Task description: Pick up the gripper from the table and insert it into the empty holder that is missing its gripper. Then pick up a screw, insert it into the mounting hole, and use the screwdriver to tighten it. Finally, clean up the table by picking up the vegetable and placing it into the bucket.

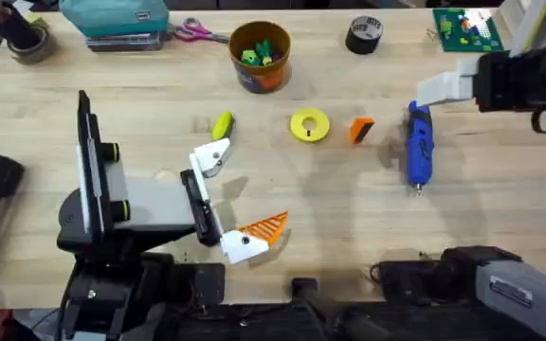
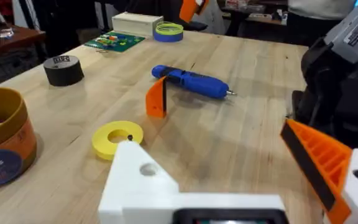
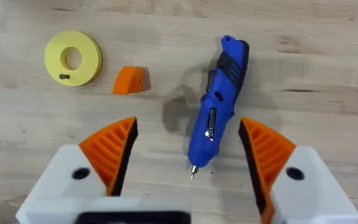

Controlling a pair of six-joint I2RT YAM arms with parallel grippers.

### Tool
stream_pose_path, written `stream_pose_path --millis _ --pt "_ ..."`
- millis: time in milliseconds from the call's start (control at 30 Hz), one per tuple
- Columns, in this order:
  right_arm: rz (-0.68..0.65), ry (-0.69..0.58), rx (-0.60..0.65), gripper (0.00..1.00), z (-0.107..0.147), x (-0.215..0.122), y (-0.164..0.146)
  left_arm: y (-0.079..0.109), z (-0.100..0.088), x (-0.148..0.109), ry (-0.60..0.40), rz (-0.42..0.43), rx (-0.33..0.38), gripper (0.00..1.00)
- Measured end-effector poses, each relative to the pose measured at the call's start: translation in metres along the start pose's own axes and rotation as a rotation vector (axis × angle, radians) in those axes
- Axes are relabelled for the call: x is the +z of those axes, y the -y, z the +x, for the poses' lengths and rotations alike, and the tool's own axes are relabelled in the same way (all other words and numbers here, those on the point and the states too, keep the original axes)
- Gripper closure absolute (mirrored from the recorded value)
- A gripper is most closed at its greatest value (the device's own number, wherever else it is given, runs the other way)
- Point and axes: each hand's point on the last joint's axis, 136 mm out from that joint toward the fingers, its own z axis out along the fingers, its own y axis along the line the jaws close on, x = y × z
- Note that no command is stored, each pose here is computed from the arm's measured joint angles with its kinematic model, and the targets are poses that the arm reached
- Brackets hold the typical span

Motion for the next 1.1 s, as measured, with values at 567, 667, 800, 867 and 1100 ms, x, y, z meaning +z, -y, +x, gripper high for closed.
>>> stream_pose_path --millis 567,667,800,867,1100 --pt "-0.012 0.008 0.037 0.004 -0.002 0.000 -0.007 0.000 0.000 0.000 0.000 0.000 0.000 0.015" --pt "-0.037 0.002 0.030 0.004 0.000 0.000 -0.021 0.000 0.000 0.000 0.000 0.000 0.000 0.015" --pt "-0.059 -0.034 0.045 0.004 0.007 -0.003 -0.040 0.000 0.000 0.000 0.000 0.000 -0.001 0.015" --pt "-0.048 -0.065 0.055 0.004 0.011 -0.006 -0.047 0.000 0.000 0.000 0.000 0.000 0.000 0.015" --pt "-0.022 -0.156 0.050 0.004 0.008 -0.009 -0.072 0.000 0.000 0.000 0.000 0.000 0.000 0.015"
